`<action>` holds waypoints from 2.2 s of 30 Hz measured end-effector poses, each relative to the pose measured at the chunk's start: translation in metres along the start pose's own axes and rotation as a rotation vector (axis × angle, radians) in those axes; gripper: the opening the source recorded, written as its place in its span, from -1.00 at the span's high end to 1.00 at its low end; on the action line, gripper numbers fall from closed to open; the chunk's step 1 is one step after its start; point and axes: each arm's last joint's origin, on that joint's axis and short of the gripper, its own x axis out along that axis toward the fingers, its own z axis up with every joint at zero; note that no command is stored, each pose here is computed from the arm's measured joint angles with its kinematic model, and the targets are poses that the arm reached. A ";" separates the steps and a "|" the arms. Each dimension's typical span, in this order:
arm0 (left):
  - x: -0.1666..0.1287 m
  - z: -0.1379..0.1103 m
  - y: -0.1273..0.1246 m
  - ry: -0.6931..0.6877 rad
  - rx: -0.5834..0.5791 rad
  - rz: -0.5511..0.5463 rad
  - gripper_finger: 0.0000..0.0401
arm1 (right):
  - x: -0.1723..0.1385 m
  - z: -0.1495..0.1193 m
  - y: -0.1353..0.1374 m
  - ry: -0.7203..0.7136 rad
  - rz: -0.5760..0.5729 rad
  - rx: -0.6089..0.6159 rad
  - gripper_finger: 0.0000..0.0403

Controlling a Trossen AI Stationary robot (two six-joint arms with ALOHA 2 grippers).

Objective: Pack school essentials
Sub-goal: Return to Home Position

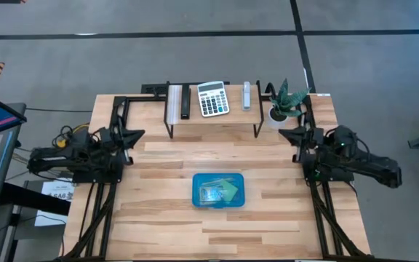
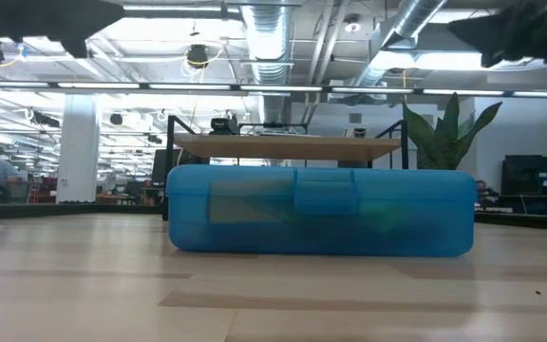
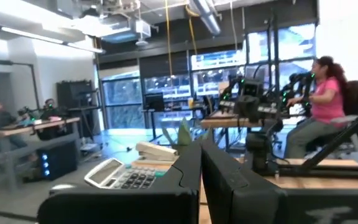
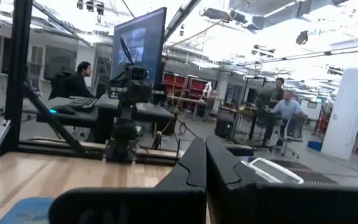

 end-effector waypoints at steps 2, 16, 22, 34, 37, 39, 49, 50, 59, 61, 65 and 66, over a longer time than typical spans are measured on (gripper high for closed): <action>-0.004 -0.008 0.000 -0.015 -0.008 -0.010 1.00 | 0.001 -0.006 0.001 -0.016 -0.006 0.004 0.97; -0.001 -0.043 -0.011 0.073 -0.073 -0.178 1.00 | 0.001 -0.043 0.005 0.055 0.000 0.030 0.97; -0.001 -0.070 -0.016 0.146 -0.119 -0.204 1.00 | 0.000 -0.056 0.007 0.105 0.005 0.057 0.97; -0.002 -0.072 -0.018 0.155 -0.150 -0.262 1.00 | -0.002 -0.069 0.008 0.238 -0.011 0.109 0.90; -0.002 -0.074 -0.019 0.176 -0.183 -0.284 1.00 | -0.001 -0.072 0.009 0.271 -0.018 0.139 0.86; -0.003 -0.074 -0.020 0.183 -0.194 -0.303 1.00 | 0.000 -0.073 0.008 0.279 -0.030 0.154 0.84; -0.003 -0.078 -0.019 0.218 -0.188 -0.265 1.00 | 0.000 -0.074 0.008 0.289 -0.047 0.153 0.87; -0.003 -0.078 -0.019 0.218 -0.187 -0.260 1.00 | 0.000 -0.074 0.008 0.289 -0.047 0.153 0.87; -0.003 -0.078 -0.019 0.219 -0.187 -0.260 1.00 | 0.000 -0.074 0.008 0.292 -0.047 0.154 0.87; -0.003 -0.078 -0.019 0.219 -0.187 -0.259 1.00 | 0.000 -0.074 0.008 0.293 -0.047 0.154 0.87; -0.003 -0.078 -0.019 0.219 -0.187 -0.258 1.00 | 0.000 -0.074 0.008 0.294 -0.047 0.154 0.85; -0.003 -0.078 -0.019 0.219 -0.187 -0.258 1.00 | 0.000 -0.074 0.008 0.294 -0.047 0.154 0.85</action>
